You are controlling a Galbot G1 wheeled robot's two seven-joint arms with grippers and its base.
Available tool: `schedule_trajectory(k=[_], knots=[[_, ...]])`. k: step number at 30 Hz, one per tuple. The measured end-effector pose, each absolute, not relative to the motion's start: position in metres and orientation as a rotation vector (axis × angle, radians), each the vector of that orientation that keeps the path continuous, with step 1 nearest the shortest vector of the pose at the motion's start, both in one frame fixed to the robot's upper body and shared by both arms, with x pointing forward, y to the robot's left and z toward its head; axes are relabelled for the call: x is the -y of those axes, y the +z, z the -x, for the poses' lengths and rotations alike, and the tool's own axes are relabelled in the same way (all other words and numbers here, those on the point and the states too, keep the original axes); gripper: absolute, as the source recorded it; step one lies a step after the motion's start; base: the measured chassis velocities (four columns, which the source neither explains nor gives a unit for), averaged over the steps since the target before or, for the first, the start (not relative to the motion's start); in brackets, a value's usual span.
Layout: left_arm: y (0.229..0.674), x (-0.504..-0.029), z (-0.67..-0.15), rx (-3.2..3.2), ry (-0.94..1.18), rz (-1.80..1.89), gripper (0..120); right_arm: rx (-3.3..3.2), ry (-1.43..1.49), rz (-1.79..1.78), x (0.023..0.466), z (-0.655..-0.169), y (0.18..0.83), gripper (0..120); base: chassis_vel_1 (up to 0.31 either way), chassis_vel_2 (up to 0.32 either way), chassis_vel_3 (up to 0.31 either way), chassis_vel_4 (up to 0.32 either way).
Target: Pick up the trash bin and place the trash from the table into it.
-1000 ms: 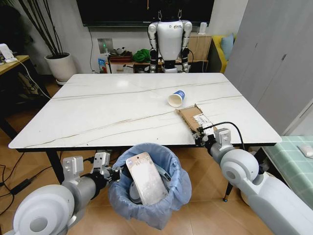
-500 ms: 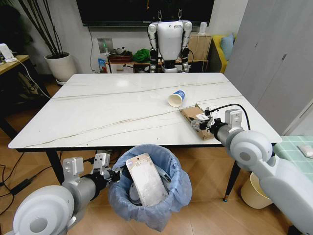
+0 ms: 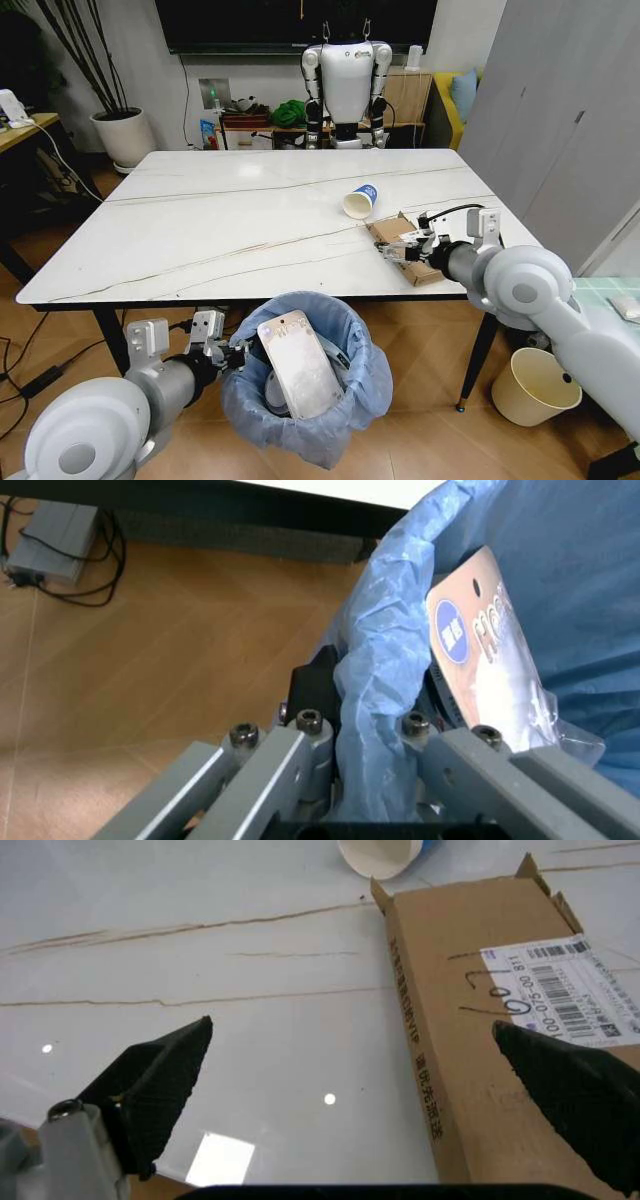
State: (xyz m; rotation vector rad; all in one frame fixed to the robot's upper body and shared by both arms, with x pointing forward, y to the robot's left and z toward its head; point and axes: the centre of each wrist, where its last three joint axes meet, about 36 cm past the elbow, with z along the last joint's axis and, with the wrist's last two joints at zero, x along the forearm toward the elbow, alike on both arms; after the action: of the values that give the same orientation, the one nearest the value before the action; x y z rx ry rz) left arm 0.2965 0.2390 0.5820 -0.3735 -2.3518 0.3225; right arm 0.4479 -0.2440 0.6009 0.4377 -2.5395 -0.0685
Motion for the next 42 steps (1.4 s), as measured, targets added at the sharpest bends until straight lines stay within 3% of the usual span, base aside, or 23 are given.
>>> schedule_trajectory(k=[19, 27, 31, 42], knots=[[0.582, -0.238, -0.299, 2.363, 0.338, 0.399, 3, 2.509, 0.072, -0.35, 0.268, -0.467, 0.566, 99, 0.0, 0.0, 0.0, 0.0], [0.582, -0.239, -0.302, 2.366, 0.342, 0.411, 3, 2.504, 0.095, -0.35, 0.266, -0.469, 0.556, 77, 0.0, 0.0, 0.0, 0.0], [0.582, -0.239, -0.304, 2.368, 0.347, 0.417, 3, 2.499, 0.109, -0.351, 0.265, -0.471, 0.55, 58, 0.0, 0.0, 0.0, 0.0], [0.583, -0.24, -0.308, 2.376, 0.349, 0.43, 3, 2.481, 0.143, -0.372, 0.257, -0.468, 0.538, 38, 0.0, 0.0, 0.0, 0.0]])
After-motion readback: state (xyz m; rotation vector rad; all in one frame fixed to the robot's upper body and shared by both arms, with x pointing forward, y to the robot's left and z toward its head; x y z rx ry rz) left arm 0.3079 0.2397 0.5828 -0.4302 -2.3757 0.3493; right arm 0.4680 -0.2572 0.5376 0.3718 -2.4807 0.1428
